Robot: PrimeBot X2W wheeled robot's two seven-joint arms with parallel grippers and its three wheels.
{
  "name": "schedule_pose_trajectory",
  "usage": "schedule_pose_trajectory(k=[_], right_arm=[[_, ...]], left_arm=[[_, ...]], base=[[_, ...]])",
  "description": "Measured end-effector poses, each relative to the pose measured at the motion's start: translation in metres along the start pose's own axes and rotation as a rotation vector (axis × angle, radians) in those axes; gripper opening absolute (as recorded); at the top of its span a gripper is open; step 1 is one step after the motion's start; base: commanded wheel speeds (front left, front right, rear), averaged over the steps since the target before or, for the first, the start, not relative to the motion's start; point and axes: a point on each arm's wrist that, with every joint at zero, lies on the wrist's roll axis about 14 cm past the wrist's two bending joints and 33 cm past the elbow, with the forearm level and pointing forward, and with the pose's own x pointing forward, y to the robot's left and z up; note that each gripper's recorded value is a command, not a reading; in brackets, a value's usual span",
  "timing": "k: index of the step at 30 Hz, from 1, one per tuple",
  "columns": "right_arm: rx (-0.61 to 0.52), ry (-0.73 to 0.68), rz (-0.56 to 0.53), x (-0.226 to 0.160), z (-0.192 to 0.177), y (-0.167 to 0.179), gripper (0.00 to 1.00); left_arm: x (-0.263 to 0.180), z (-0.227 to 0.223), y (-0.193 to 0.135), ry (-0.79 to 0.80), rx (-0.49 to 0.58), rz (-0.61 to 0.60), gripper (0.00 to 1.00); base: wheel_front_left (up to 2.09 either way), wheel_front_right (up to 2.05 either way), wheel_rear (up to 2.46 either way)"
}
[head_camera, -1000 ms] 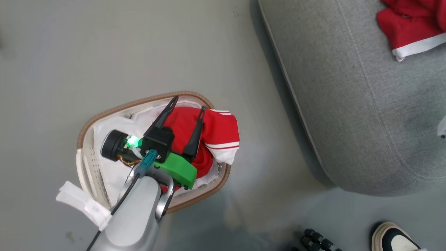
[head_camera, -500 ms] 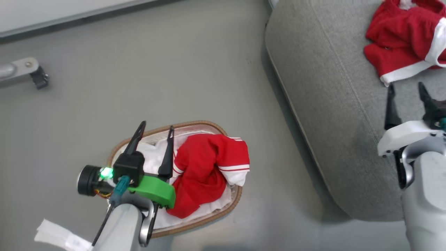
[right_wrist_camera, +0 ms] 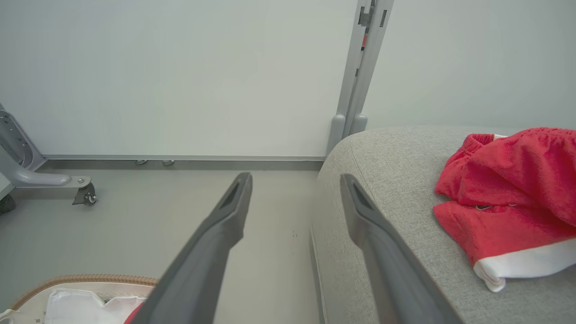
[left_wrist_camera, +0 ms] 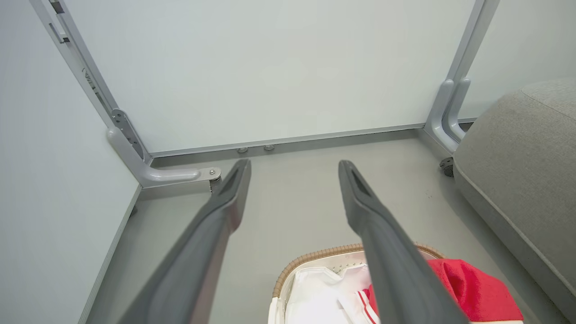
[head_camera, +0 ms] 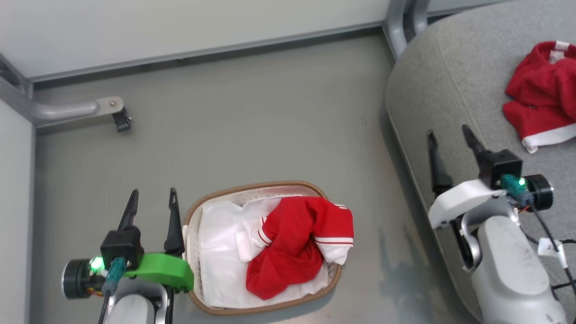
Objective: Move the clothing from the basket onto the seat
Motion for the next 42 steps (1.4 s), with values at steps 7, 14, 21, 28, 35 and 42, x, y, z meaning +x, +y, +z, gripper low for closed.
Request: schedule_pose_trajectory(k=[7, 14, 21, 28, 35, 42], right_arm=[[0.007, 0.024, 0.121, -0.023, -0.007, 0.044, 1.0], [0.026, 0.033, 0.146, -0.054, -0.011, 0.055, 1.0], [0.046, -0.031, 0.154, -0.063, 0.009, 0.058, 1.0], [0.056, -0.056, 0.153, -0.069, 0.017, 0.057, 1.0], [0.064, -0.048, 0.145, -0.07, 0.014, 0.055, 1.0], [0.083, -0.055, 0.135, -0.058, 0.015, 0.053, 1.0]], left_arm=[[-0.036, 0.005, 0.027, -0.009, 0.004, 0.094, 1.0], [-0.072, 0.005, 0.035, -0.016, -0.006, 0.131, 1.0], [-0.084, 0.019, 0.037, -0.066, -0.017, 0.14, 1.0], [-0.088, 0.024, 0.04, -0.088, -0.069, 0.146, 1.0], [-0.086, 0.026, 0.035, -0.096, -0.092, 0.128, 1.0], [-0.076, 0.01, 0.02, -0.041, -0.105, 0.07, 1.0]], base=[[0.0, 0.0, 0.0], [0.0, 0.0, 0.0], [0.0, 0.0, 0.0], [0.0, 0.0, 0.0], [0.0, 0.0, 0.0], [0.0, 0.0, 0.0]])
